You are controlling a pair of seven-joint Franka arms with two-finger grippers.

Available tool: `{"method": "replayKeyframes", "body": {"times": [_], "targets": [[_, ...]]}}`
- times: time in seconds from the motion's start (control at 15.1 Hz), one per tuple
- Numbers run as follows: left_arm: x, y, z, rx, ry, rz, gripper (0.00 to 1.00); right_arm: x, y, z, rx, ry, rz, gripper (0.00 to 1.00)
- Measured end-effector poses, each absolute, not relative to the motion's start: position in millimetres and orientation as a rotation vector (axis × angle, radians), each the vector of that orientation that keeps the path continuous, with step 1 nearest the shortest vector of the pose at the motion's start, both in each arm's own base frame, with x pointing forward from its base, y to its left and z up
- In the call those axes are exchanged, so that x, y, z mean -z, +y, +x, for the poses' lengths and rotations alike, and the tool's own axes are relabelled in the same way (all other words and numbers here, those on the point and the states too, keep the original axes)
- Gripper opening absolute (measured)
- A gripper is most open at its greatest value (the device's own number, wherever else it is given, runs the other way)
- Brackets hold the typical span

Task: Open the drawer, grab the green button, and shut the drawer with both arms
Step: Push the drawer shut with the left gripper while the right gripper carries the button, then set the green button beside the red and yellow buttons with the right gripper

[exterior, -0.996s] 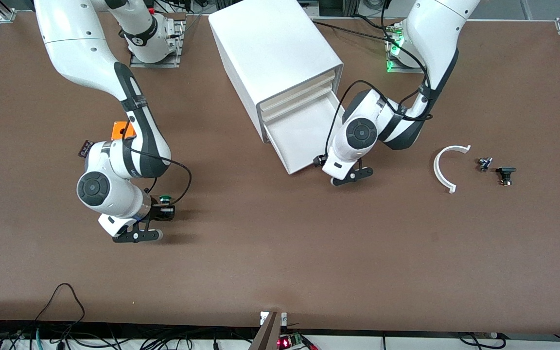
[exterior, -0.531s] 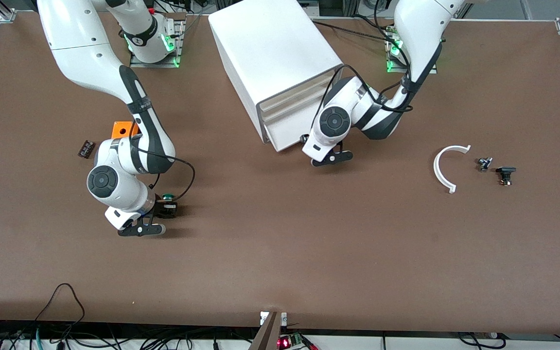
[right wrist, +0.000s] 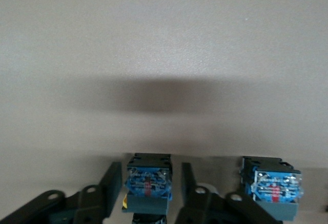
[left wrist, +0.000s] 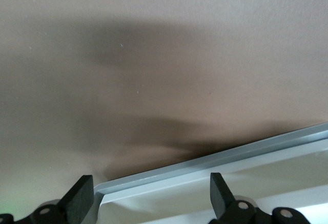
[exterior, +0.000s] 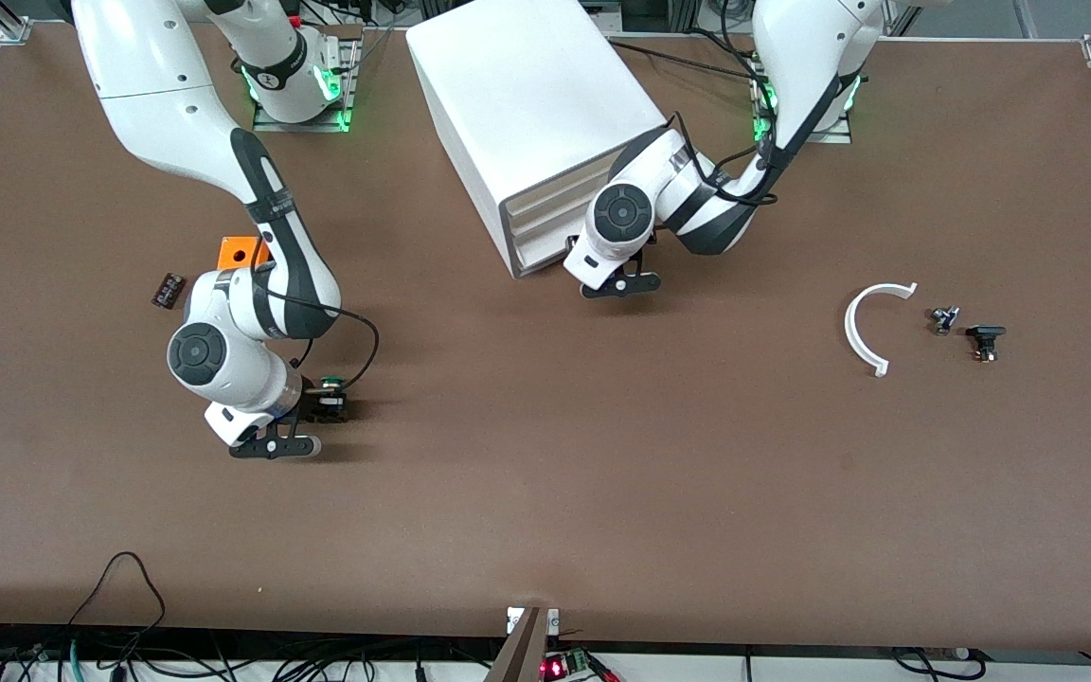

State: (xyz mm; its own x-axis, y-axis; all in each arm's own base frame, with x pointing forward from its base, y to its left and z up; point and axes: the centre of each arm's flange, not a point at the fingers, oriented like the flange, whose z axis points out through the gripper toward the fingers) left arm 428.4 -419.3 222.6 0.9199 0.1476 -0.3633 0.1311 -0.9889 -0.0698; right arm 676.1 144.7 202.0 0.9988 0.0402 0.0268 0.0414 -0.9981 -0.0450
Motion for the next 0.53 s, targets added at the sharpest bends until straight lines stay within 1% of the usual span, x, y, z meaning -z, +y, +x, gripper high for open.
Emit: {"method": "replayKeyframes", "body": {"times": [0.2,0.27,0.33,0.53], "targets": [[-222.4,-425.9,418.8,-0.594,-0.194,-3.035,1.0,-218.9,138.3,681.6,0.08,-0.048,-3.09,0.89],[-222.5,-427.8,416.3,-0.599,-0.19,-3.035,1.0,-229.8,133.9,684.2,0.099,-0.041,-3.087,0.96],[-222.8,-430.0,413.7,-0.605,-0.186,-3.036,1.0,-243.6,127.4,686.8,0.113,-0.032,-3.084,1.0],[-224.4,-433.6,410.7,-0.608,-0.183,-3.041,1.0,-288.0,97.6,688.7,0.1,-0.045,-3.09,1.0]]}}
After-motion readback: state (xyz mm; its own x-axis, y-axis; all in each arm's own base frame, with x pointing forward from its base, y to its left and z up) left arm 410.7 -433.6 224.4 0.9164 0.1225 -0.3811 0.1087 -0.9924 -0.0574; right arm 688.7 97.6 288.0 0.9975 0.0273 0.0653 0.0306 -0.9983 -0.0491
